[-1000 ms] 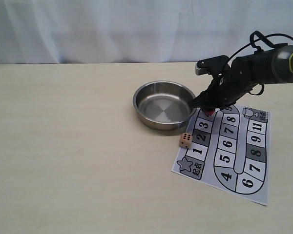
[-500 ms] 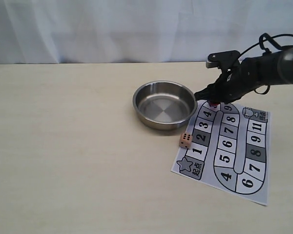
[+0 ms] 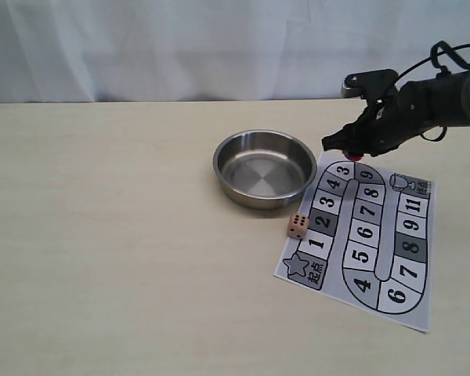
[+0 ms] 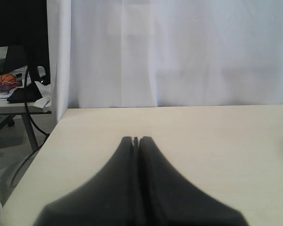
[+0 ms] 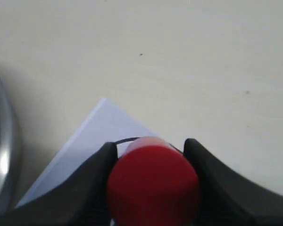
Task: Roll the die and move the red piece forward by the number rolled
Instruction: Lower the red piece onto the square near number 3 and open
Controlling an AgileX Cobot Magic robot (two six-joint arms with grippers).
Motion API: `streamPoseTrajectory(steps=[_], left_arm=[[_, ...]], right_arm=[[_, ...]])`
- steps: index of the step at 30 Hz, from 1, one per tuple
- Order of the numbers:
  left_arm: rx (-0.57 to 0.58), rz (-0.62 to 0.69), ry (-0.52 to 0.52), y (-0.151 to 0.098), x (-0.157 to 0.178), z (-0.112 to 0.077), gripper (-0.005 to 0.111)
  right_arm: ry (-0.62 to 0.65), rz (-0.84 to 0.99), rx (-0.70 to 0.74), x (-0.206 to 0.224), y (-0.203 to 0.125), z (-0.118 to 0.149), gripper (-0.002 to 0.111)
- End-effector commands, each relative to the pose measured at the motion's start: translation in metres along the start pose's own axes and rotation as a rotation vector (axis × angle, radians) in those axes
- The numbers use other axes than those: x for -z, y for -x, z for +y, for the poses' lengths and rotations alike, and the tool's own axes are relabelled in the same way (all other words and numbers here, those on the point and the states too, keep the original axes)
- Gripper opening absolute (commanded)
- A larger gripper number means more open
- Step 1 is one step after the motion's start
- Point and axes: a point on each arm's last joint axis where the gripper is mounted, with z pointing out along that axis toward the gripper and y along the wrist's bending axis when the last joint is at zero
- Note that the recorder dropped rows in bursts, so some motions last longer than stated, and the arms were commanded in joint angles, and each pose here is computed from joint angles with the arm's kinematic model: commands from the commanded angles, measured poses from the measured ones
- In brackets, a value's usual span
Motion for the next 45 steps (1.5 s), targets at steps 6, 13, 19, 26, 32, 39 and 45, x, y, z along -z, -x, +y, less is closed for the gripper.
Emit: streamPoseTrajectory(steps=[6,13,19,26,32,39,45], left_arm=[[0.004,-0.012,0.000,0.002,0.000,0.000,0.000],[0.004,-0.012,0.000,0.002,0.000,0.000,0.000],[0.004,-0.012,0.000,0.002,0.000,0.000,0.000],[0.004,-0.012,0.000,0.002,0.000,0.000,0.000],[0.004,-0.014,0.000,0.002,0.000,0.000,0.000],[0.004,-0.014,0.000,0.002,0.000,0.000,0.000],[0.004,-0.014,0.000,0.002,0.000,0.000,0.000]], right_arm=[[-0.038,0.087,-0.049,-0.001,-0.011,-0.028,0.004],[-0.023,0.140,-0.073,-0.026,-0.030,-0.025,0.004],[-0.022,0.153,-0.070,-0.029,-0.032,-0.024,0.005],[-0.022,0.150,-0.070,-0.029,-0.032,-0.024,0.033],[-0.023,0.135,-0.073,-0.024,-0.028,-0.025,0.062],[-0.029,0.107,-0.071,-0.003,-0.015,-0.027,0.069],[-0.034,0.132,-0.074,0.024,-0.005,-0.028,0.067]])
